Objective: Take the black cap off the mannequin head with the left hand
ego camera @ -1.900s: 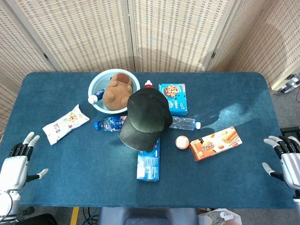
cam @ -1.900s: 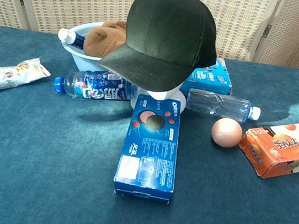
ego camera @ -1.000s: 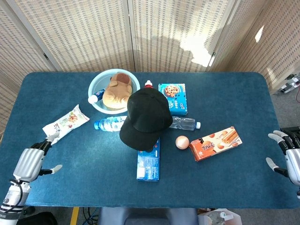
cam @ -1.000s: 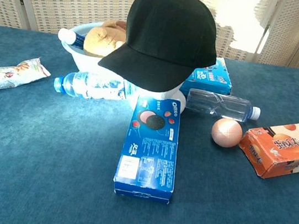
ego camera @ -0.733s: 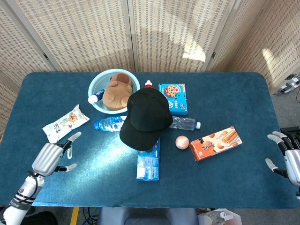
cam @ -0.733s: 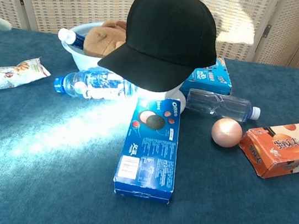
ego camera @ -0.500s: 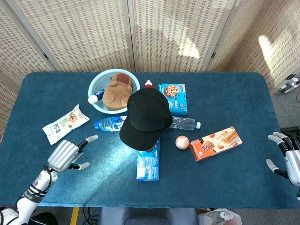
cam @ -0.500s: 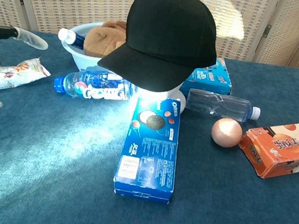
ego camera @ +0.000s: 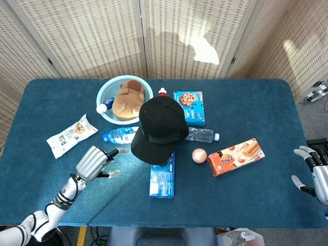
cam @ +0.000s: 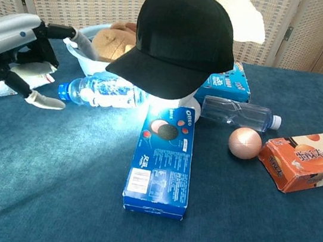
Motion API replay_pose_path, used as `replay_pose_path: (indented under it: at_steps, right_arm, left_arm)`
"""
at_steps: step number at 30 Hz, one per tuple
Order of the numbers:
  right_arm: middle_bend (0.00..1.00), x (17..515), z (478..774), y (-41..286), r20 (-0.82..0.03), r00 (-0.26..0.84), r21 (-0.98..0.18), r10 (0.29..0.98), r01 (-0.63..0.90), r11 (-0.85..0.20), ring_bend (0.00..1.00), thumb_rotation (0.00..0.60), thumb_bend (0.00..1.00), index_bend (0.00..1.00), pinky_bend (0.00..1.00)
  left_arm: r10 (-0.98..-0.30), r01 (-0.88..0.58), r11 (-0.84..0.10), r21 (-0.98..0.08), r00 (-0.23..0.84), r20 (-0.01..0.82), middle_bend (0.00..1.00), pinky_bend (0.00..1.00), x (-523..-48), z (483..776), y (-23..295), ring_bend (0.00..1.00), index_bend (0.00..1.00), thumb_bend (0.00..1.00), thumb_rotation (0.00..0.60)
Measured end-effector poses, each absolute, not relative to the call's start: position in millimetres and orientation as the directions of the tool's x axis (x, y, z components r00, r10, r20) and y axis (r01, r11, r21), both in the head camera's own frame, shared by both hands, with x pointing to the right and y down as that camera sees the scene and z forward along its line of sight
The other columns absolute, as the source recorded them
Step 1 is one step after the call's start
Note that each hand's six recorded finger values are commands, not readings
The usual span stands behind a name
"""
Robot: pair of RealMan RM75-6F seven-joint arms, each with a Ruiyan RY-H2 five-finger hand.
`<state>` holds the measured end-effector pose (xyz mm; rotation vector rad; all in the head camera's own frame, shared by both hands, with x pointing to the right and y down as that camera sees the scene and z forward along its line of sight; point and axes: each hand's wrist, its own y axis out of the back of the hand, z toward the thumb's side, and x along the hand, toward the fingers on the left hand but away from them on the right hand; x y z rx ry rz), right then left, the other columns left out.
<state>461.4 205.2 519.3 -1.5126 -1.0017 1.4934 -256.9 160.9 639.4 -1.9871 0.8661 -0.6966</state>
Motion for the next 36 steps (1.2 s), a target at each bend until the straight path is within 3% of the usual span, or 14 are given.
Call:
replay_pose_path:
  at_steps: [9,36]
  right_arm:
    - [0.22,462.8,521.4,206.2,-0.399,-0.002,-0.917,0.917,0.017,-0.399,0.13,0.6,0.25,0.26,0.18]
    - [0.22,471.9,517.0,211.7,-0.402,-0.028,-0.916,0.915,0.014,-0.402,0.13,0.6,0.25,0.26,0.18]
  left_arm:
    - [-0.769,-0.373,-0.366,-0.853,0.637,0.052,1.0,1.0,-223.2,645.4,152.0,1.0,0.41,0.09,0.6]
    - [-0.752,-0.451,-0.327,-0.83,0.656,-0.06,1.0,1.0,-165.2,655.0,133.2,1.0,0.46,0.1,0.6]
